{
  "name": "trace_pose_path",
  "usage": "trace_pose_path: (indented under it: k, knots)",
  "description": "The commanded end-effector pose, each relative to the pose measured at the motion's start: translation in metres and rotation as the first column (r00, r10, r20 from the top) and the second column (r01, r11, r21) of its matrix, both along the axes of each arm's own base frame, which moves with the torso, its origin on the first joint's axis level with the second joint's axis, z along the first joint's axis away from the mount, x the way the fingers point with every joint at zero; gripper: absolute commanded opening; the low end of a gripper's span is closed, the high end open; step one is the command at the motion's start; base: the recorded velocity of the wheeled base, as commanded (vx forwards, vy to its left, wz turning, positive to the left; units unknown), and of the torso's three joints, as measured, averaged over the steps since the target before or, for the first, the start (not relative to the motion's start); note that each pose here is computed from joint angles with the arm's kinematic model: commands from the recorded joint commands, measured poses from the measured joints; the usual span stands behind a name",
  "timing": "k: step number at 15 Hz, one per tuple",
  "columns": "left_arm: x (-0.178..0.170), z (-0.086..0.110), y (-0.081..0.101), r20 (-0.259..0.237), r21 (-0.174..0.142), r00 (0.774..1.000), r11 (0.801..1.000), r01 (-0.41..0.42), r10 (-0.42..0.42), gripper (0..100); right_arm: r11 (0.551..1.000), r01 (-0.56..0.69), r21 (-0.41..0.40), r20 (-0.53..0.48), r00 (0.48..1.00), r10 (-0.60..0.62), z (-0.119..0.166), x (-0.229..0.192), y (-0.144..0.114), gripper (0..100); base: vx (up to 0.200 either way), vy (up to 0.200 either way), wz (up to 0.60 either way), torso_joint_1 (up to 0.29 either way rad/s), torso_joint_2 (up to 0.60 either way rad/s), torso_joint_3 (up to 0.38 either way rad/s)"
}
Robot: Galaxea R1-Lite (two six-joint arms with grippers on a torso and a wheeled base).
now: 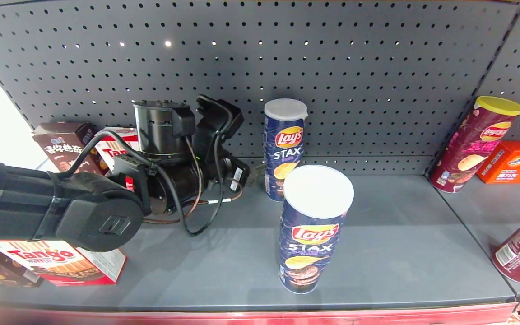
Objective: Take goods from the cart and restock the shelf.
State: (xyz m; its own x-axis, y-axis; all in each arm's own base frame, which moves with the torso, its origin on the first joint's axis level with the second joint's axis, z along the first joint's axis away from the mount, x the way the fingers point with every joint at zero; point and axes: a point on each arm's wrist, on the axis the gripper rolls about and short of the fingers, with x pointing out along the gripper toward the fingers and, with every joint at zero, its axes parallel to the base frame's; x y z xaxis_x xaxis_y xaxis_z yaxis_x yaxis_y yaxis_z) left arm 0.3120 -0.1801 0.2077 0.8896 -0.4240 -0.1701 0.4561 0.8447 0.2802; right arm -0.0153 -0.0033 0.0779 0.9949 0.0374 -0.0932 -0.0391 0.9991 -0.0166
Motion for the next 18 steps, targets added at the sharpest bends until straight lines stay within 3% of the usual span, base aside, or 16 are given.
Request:
trace_pose_path:
  k: [1, 3, 6, 8, 10, 11, 13, 15, 16, 18]
  knots:
    - [-0.003, 0.003, 0.003, 0.005, -0.004, 1.000, 1.000, -0.003, 0.003, 100, 1.000, -0.001, -0.001, -0.001, 1.000, 0.001, 0.000, 0.000, 0.000, 100, 0.000, 0.000, 0.00, 0.000, 0.00, 0.000]
    - [-0.013, 0.013, 0.009, 0.022, -0.017, 1.000, 1.000, -0.009, 0.010, 100, 1.000, -0.001, -0.001, -0.001, 1.000, 0.001, 0.000, 0.000, 0.000, 100, 0.000, 0.000, 0.00, 0.000, 0.00, 0.000]
    - [-0.033, 0.044, 0.021, 0.098, -0.063, 0.995, 0.998, -0.005, 0.011, 100, 1.000, -0.001, -0.001, -0.001, 1.000, 0.001, 0.000, 0.000, 0.000, 100, 0.000, 0.000, 0.00, 0.000, 0.00, 0.000]
    - [-0.056, 0.063, 0.035, 0.137, -0.120, 0.990, 0.993, -0.011, 0.027, 100, 1.000, -0.001, -0.001, -0.001, 1.000, 0.001, 0.000, 0.000, 0.000, 100, 0.000, 0.000, 0.00, 0.000, 0.00, 0.000]
    - [-0.078, 0.076, 0.060, 0.148, -0.214, 0.985, 0.976, -0.051, 0.084, 100, 1.000, -0.001, -0.001, -0.001, 1.000, 0.001, 0.000, 0.000, 0.000, 100, 0.000, 0.000, 0.00, 0.000, 0.00, 0.000]
    - [-0.099, 0.082, 0.067, 0.166, -0.233, 0.984, 0.972, -0.031, 0.071, 100, 1.000, -0.001, -0.001, -0.001, 1.000, 0.001, 0.000, 0.000, 0.000, 100, 0.000, 0.000, 0.00, 0.000, 0.00, 0.000]
    - [-0.128, 0.081, 0.078, 0.189, -0.241, 0.981, 0.971, 0.013, 0.034, 100, 1.000, 0.000, 0.001, -0.002, 1.000, 0.000, 0.000, 0.000, 0.000, 100, 0.000, 0.000, 0.00, 0.000, 0.00, 0.000]
    - [-0.172, 0.078, 0.100, 0.231, -0.264, 0.973, 0.964, 0.045, 0.018, 100, 1.000, -0.001, -0.001, -0.001, 1.000, 0.001, 0.000, 0.000, 0.000, 100, 0.000, 0.000, 0.00, 0.000, 0.00, 0.000]
    - [-0.202, 0.077, 0.116, 0.276, -0.285, 0.961, 0.956, 0.069, 0.013, 100, 1.000, -0.001, -0.001, -0.001, 1.000, 0.001, 0.000, 0.000, 0.000, 100, 0.000, 0.000, 0.00, 0.000, 0.00, 0.000]
    - [-0.232, 0.069, 0.134, 0.310, -0.303, 0.950, 0.950, 0.078, 0.021, 100, 1.000, -0.001, -0.001, -0.001, 1.000, 0.001, 0.000, 0.000, 0.000, 100, 0.000, 0.000, 0.00, 0.000, 0.00, 0.000]
